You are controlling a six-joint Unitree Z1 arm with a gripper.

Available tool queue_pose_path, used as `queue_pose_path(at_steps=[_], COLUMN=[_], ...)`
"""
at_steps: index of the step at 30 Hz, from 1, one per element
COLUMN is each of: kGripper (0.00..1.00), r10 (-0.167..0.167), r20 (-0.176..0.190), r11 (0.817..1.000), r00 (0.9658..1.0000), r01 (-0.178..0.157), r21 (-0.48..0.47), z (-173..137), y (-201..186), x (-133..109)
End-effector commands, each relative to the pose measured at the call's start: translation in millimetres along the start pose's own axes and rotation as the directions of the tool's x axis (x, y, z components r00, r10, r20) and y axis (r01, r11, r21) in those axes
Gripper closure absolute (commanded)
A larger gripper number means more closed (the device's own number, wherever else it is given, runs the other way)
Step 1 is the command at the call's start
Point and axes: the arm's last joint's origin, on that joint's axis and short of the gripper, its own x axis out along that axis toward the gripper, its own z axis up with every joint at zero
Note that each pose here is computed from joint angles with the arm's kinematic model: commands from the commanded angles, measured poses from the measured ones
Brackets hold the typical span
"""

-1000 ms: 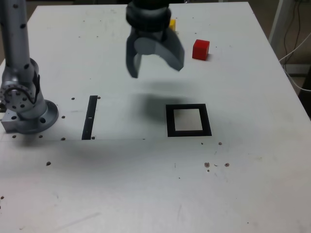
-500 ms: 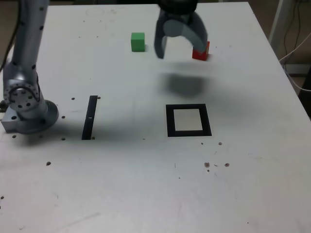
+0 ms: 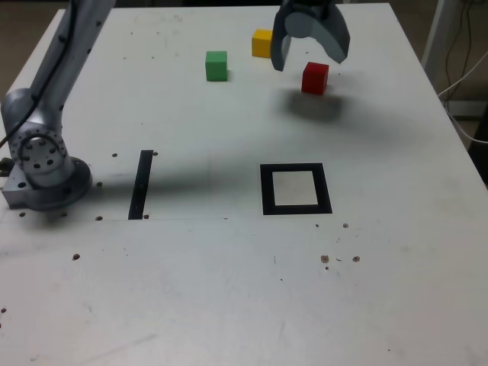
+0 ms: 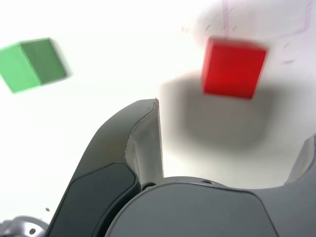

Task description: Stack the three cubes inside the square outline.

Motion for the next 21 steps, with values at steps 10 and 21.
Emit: queue_pose_path(at_steps=[10,21], kGripper=[0.01,0.04], r10=[-0.022,-0.03], r20=[-0.041,-0.061], r11=[1.0,0.999], r00=[0.9989,0.9977], r01=[0.022,0.031], r21=[-0.005,0.009], z=[8.3,16.7], y=[31.1,46.5], x=[32.8,51.5])
